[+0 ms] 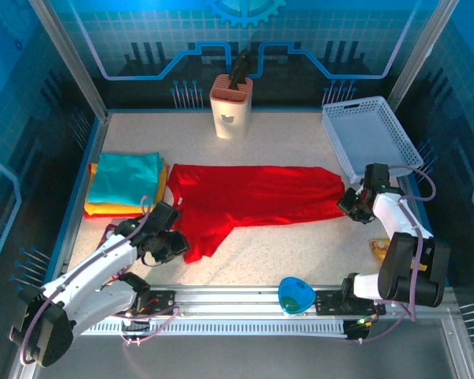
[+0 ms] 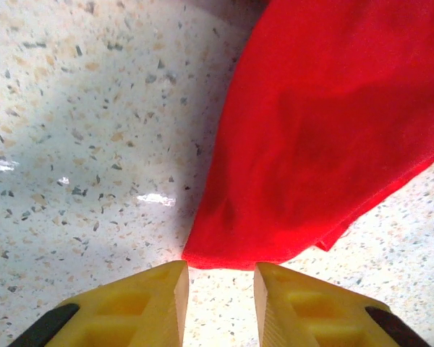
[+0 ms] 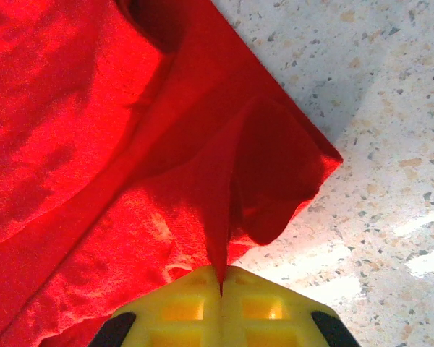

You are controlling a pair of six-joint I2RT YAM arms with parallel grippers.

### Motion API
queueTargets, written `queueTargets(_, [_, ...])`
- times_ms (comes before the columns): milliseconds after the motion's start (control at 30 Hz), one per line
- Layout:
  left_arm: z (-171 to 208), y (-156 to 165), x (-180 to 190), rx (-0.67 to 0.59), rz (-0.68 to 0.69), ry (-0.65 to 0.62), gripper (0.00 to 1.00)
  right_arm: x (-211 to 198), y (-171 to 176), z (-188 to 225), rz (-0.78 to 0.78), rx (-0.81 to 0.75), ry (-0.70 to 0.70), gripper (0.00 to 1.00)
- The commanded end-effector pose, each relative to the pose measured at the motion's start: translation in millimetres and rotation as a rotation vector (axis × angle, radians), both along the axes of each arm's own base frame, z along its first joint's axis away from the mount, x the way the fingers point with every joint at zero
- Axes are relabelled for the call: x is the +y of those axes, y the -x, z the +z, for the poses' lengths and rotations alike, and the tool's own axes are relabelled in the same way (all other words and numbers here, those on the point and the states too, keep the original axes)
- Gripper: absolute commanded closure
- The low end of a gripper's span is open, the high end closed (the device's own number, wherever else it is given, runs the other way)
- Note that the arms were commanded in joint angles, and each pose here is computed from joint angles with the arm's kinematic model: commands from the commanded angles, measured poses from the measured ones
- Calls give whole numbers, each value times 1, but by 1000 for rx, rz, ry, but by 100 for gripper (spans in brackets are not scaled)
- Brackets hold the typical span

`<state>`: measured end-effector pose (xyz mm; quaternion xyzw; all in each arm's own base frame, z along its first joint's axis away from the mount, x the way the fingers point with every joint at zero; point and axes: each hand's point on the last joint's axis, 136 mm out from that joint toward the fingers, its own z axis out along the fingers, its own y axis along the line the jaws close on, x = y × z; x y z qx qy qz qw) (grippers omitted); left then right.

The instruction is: Fold and stack the t-shirts

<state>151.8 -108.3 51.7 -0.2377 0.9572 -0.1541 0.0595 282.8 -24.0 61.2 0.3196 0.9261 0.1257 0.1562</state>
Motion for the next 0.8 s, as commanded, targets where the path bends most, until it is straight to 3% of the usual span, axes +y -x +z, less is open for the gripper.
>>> queueTargets(0, [-17,17,3,84,11,-38,69,-3,-4,3,-3,-5,-7,98])
queueTargets(567, [-40,12,-13,109,-18,-30,68,-3,-2,3,-3,-4,-11,98])
queueTargets(767, [-49,12,-12,136,-34,-57,76,-3,-2,3,-3,-3,-12,99])
